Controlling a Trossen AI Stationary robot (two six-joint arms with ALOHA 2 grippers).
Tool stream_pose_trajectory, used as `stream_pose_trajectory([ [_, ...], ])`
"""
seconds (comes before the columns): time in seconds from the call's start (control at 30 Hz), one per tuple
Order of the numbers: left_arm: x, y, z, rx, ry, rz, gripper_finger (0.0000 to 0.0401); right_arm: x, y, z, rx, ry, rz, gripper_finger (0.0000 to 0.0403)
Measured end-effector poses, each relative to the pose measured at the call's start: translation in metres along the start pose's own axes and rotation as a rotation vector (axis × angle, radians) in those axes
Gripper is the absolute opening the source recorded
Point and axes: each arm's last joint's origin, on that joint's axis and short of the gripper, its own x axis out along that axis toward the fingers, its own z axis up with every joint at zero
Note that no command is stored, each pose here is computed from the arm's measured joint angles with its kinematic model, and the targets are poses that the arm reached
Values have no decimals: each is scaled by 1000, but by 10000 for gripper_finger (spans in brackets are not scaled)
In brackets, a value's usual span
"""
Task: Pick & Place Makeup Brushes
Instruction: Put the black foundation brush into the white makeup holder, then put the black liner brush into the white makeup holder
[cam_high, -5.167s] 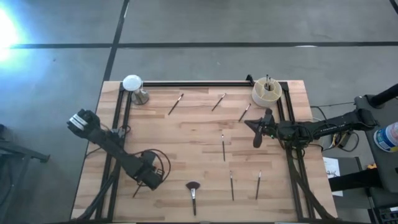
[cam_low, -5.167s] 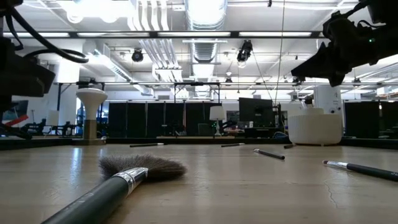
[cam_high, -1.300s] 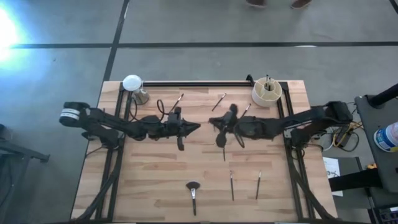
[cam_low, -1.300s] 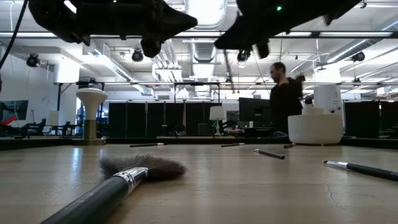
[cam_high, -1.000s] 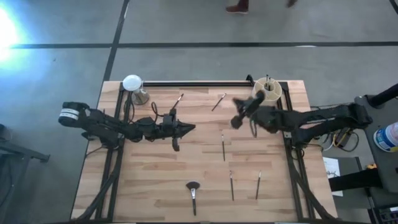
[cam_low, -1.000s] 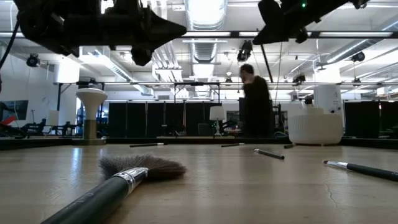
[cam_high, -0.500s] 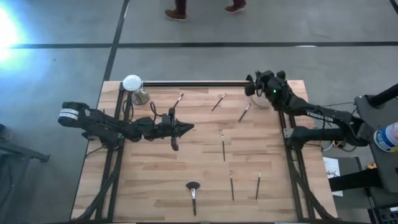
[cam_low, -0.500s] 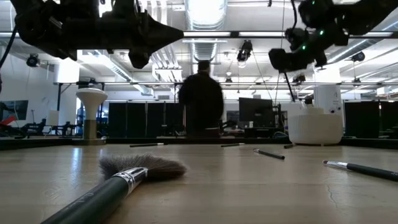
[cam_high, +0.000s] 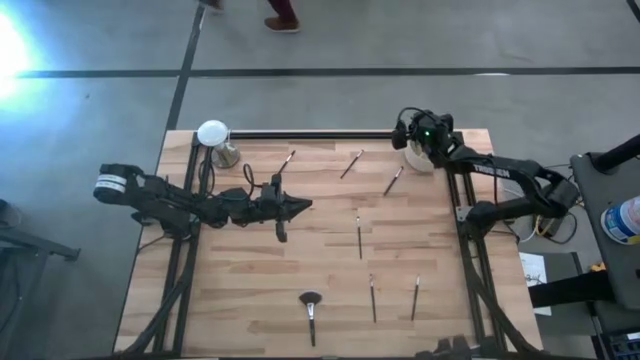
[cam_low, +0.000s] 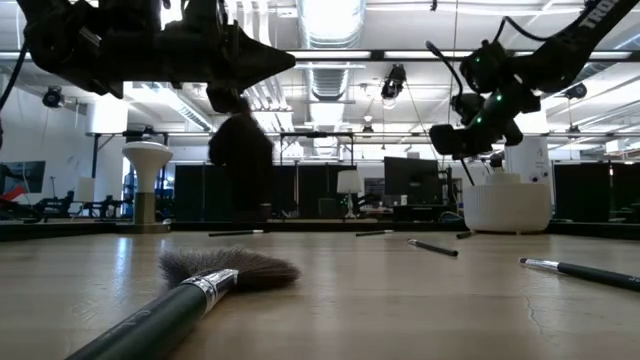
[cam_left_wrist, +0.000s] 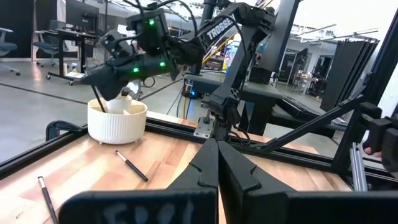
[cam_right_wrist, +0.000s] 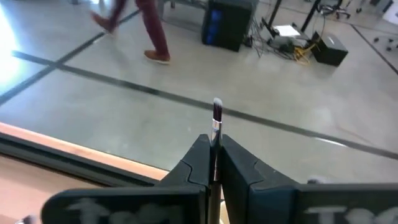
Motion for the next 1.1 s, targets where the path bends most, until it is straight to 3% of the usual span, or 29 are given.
stream_pose_trajectory([
  [0.37,0,0,0,-12,0,0,0,9,1,-9,-8,50,4,43],
  [0.67,0,5,-3,-11,9,20,0,-4,-5,1,37,51,2,49],
  [0.9,-2,16,-13,-33,-7,51,0,-41,-4,12,55,106,64,23],
  [1.1,-11,24,-20,-36,-46,12,0,-94,19,8,102,113,200,8],
])
